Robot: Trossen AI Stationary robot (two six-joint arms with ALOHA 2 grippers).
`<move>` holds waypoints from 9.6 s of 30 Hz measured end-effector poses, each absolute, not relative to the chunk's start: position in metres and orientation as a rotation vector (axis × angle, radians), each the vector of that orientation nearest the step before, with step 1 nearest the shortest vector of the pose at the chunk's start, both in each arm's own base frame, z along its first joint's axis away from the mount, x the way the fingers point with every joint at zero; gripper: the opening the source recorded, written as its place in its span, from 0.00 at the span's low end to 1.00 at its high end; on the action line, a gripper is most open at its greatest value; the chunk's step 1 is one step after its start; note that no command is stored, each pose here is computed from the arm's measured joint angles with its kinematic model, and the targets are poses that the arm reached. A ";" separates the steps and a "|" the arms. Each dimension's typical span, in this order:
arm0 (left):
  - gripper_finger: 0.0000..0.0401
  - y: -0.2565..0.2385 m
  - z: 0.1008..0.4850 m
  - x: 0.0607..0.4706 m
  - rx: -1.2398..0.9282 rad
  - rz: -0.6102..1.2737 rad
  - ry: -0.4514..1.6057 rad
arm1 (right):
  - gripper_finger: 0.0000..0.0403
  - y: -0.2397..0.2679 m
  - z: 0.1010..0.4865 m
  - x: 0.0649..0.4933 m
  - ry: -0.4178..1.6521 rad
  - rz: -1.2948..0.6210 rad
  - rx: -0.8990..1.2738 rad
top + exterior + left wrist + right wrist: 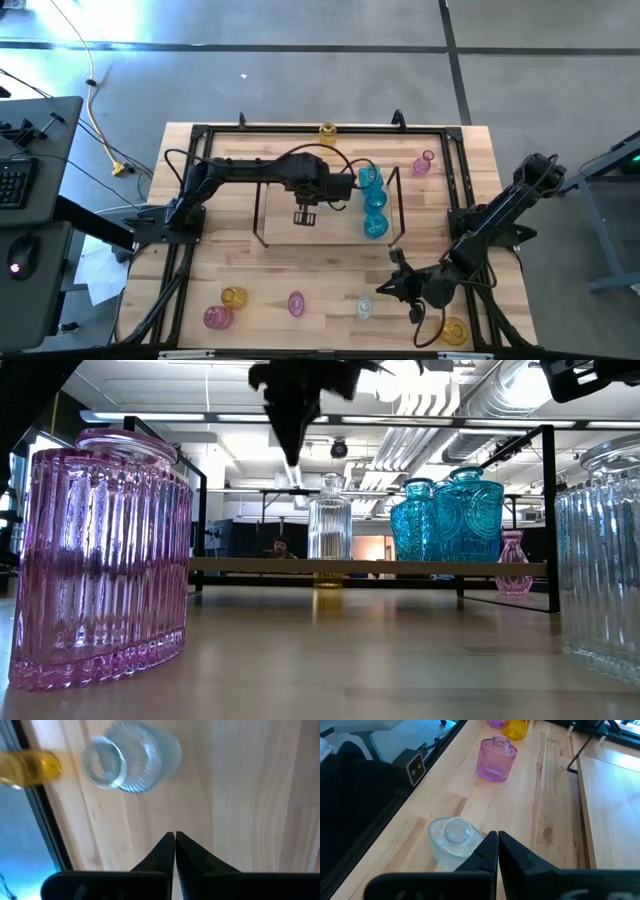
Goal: Sort vases onto shelf
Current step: Put the top transparent vase on the shelf, then put the right transparent vase aligned with the other transparent vase on the shelf
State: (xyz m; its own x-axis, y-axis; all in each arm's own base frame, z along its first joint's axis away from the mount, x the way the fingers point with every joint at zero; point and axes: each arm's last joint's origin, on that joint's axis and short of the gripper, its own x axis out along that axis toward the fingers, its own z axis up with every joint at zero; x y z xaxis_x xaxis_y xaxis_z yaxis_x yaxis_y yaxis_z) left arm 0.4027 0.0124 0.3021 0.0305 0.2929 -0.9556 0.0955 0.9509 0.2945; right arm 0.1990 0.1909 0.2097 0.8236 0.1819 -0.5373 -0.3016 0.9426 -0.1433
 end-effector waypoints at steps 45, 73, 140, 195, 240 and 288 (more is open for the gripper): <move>0.00 0.063 0.238 0.428 0.205 0.243 1.345 | 0.00 0.196 0.210 0.194 0.541 0.276 -0.233; 0.00 0.075 0.239 0.432 0.066 0.162 1.270 | 0.00 0.196 0.210 0.194 0.541 0.277 -0.233; 0.07 -0.162 0.312 0.229 0.085 -0.005 1.076 | 0.00 0.198 0.199 0.183 0.249 0.259 -0.333; 0.00 -0.150 0.235 0.276 0.112 -0.161 0.534 | 0.65 0.218 0.234 0.150 1.580 -0.558 0.440; 0.00 -0.153 0.232 0.255 0.121 -0.128 0.657 | 0.28 0.235 0.223 0.140 1.485 -0.539 0.375; 0.00 -0.040 0.260 0.185 0.097 0.102 0.054 | 0.30 0.114 0.377 0.296 1.000 -0.022 -0.143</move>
